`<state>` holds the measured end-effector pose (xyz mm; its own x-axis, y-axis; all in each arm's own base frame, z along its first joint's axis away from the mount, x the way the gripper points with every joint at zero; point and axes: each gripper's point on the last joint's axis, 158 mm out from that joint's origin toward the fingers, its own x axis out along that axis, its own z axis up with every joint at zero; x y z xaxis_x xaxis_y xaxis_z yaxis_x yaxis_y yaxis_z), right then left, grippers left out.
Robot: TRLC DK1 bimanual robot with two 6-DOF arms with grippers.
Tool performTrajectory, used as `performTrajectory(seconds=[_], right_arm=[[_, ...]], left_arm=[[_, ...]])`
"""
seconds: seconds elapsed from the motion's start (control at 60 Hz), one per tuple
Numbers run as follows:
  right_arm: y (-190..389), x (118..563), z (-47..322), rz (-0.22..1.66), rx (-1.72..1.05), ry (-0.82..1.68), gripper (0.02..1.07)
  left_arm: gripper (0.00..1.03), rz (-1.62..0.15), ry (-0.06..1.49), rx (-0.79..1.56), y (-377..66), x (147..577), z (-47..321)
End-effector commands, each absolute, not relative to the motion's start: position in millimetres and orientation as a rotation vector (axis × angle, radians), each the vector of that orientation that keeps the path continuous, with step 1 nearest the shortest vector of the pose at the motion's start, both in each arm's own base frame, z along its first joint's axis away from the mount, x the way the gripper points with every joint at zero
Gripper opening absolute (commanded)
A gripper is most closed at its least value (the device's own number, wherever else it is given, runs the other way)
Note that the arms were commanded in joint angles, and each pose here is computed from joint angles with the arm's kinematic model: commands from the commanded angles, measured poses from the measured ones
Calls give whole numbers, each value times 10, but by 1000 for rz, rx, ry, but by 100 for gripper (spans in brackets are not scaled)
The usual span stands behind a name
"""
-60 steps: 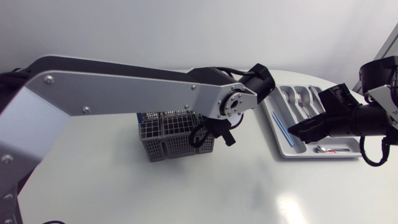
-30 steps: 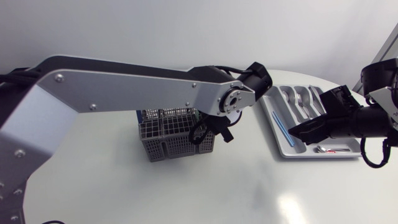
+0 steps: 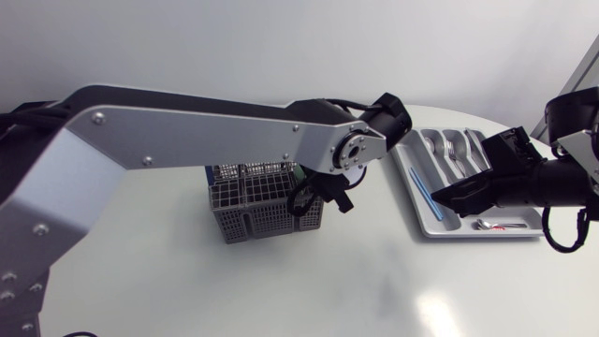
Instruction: Unload the cutlery basket into the drawer organizer.
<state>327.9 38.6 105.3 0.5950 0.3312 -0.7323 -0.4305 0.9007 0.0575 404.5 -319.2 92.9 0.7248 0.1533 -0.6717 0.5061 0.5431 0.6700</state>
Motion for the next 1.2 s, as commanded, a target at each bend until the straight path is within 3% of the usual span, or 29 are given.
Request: performTrajectory(seconds=[0.0, 0.7, 1.183], right_arm=[[483, 3160, 999, 488, -127, 831, 72], [1176, 2982, 939, 705, -137, 790, 72], [1409, 2954, 913, 745, -155, 784, 72]], left_arm=[[3, -214, 779, 1000, -3155, 4089, 830], [3, -220, 723, 943, -3149, 3998, 1221], [3, -256, 686, 873, -3157, 3923, 1575]])
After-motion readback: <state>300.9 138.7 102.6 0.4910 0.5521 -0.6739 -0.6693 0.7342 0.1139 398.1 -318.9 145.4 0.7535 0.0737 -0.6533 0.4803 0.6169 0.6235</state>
